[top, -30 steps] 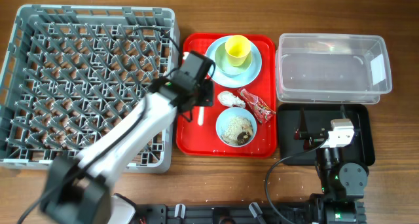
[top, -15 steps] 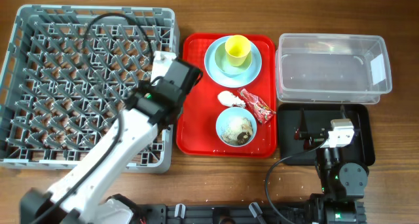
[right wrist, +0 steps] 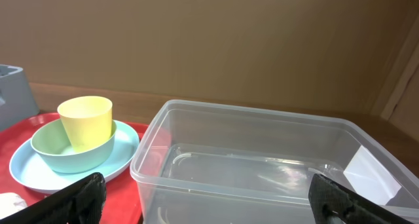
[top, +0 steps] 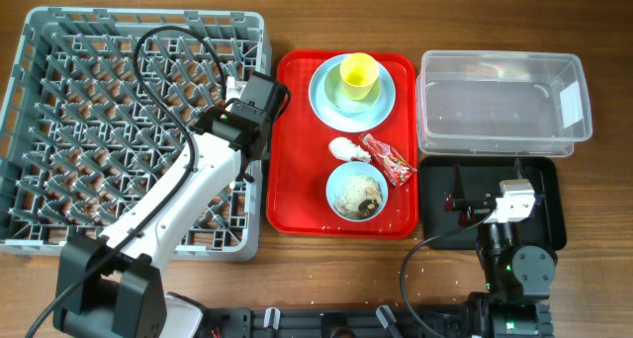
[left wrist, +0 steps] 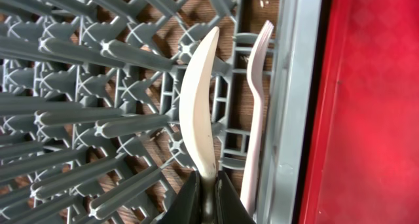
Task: Sort waste into correct bins and load items into the dishwasher rack
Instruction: 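Place the spoon into the dish rack and open the left gripper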
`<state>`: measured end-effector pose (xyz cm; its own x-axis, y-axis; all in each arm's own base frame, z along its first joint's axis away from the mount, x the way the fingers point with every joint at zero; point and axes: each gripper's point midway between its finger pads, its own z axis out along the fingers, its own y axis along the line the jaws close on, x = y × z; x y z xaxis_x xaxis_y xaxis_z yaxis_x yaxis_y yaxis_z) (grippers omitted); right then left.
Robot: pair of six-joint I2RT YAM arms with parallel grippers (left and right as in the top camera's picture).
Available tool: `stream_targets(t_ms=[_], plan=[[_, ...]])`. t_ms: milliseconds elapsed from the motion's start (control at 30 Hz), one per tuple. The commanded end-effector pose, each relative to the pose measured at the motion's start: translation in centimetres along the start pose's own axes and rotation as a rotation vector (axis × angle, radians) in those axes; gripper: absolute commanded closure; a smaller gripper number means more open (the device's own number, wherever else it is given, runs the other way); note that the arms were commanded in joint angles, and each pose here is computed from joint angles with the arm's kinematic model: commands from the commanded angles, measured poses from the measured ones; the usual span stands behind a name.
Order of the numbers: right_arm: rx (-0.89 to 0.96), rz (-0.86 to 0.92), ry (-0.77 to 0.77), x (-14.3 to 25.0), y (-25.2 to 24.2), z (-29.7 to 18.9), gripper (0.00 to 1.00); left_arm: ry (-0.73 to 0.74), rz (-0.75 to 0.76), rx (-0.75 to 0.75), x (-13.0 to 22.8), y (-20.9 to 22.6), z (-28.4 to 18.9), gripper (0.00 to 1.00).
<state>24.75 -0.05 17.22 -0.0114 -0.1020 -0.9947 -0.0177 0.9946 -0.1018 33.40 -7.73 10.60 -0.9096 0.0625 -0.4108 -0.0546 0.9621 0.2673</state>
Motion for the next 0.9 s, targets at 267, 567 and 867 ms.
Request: stream_targets(t_ms=[267, 567, 867], plan=[[0.001, -0.002, -0.004, -0.1, -0.1, 0.0, 0.00, 0.015, 0.027, -0.025, 0.3, 0.8, 0.5, 0.80], [0.001, -0.002, -0.004, -0.1, -0.1, 0.0, 0.00, -0.117, -0.030, 0.595, -1.5, -5.3, -11.4, 0.52], [0.001, -0.002, -0.004, -0.1, -0.1, 0.0, 0.00, 0.037, -0.027, 0.695, 1.5, -6.9, -11.6, 0.00]])
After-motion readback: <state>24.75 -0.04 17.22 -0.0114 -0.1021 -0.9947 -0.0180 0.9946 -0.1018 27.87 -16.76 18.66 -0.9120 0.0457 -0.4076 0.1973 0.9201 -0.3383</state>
